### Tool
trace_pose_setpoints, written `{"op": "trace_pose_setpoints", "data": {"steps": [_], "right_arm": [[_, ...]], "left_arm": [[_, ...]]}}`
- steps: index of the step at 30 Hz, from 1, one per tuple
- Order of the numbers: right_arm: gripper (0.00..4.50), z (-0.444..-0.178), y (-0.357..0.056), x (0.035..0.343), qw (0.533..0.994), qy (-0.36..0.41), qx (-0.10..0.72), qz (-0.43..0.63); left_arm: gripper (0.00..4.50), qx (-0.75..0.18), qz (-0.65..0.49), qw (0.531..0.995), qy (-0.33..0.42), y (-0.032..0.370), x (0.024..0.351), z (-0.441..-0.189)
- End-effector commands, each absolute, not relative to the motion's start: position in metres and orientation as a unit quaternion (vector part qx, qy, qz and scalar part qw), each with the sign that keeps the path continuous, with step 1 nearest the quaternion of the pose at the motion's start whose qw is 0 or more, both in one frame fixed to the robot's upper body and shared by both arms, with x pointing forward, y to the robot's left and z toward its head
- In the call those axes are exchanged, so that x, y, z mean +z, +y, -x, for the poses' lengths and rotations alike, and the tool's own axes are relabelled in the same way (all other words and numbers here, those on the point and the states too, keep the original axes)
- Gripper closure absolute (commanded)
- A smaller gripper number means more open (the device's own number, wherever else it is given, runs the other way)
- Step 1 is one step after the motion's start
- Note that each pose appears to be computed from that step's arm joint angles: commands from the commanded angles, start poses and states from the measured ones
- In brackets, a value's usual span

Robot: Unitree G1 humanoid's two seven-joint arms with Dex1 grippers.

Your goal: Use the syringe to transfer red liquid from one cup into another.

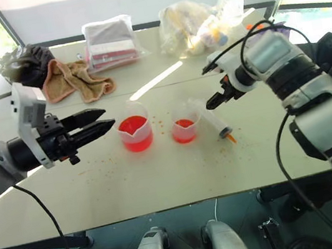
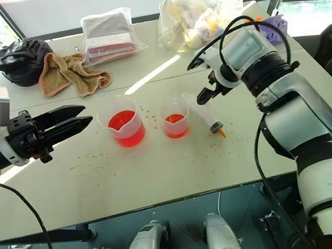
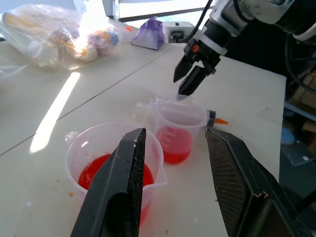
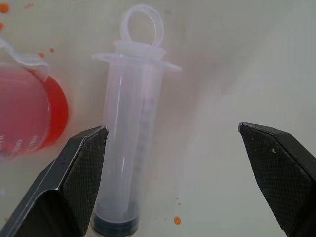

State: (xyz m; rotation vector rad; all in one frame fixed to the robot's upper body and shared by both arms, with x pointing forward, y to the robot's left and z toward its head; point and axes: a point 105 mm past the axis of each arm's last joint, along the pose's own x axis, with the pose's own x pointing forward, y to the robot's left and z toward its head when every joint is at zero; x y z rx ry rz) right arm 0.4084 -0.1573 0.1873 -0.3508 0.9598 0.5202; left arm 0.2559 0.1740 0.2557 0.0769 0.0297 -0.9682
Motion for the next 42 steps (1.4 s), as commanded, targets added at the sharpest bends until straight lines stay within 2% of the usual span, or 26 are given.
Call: {"op": "trace_pose_setpoints", "data": {"steps": [1, 17, 20, 24, 25, 29, 31, 33, 37, 39, 42], "right_arm": [[0.07, -0.416, -0.15, 0.205, 0.85, 0.429, 0.248, 0.177], [0.07, -0.427, -0.144, 0.16, 0.838, 0.452, 0.229, 0.205], [0.92, -0.426, -0.141, 0.161, 0.837, 0.451, 0.237, 0.202], [2.94, -0.425, -0.138, 0.161, 0.835, 0.455, 0.24, 0.197], [3.09, -0.425, -0.138, 0.161, 0.835, 0.455, 0.239, 0.196], [3.11, -0.432, -0.148, 0.171, 0.856, 0.429, 0.21, 0.196], [3.11, -0.44, -0.155, 0.186, 0.878, 0.394, 0.191, 0.194], [3.11, -0.452, -0.162, 0.215, 0.911, 0.323, 0.167, 0.194], [3.11, -0.468, -0.168, 0.294, 0.961, 0.128, 0.135, 0.203], [3.11, -0.465, -0.161, 0.336, 0.972, 0.022, 0.138, 0.188], [3.11, -0.442, -0.13, 0.398, 0.963, -0.132, 0.213, 0.096]], "left_arm": [[2.48, -0.459, -0.05, 0.887, -0.013, 0.176, 0.268, -0.249], [2.48, -0.447, -0.055, 0.893, -0.005, 0.179, 0.267, -0.244], [2.48, -0.446, -0.056, 0.893, -0.004, 0.178, 0.267, -0.244], [2.48, -0.447, -0.056, 0.893, -0.005, 0.178, 0.267, -0.245], [2.48, -0.448, -0.056, 0.892, -0.006, 0.178, 0.267, -0.245], [2.48, -0.451, -0.059, 0.891, -0.009, 0.178, 0.268, -0.249], [2.48, -0.45, -0.059, 0.891, -0.015, 0.179, 0.272, -0.251], [2.48, -0.447, -0.06, 0.892, -0.026, 0.182, 0.278, -0.256], [2.48, -0.444, -0.056, 0.893, -0.052, 0.185, 0.293, -0.266], [2.48, -0.443, -0.052, 0.893, -0.064, 0.187, 0.301, -0.271], [2.48, -0.44, -0.05, 0.893, -0.083, 0.191, 0.317, -0.279]]}}
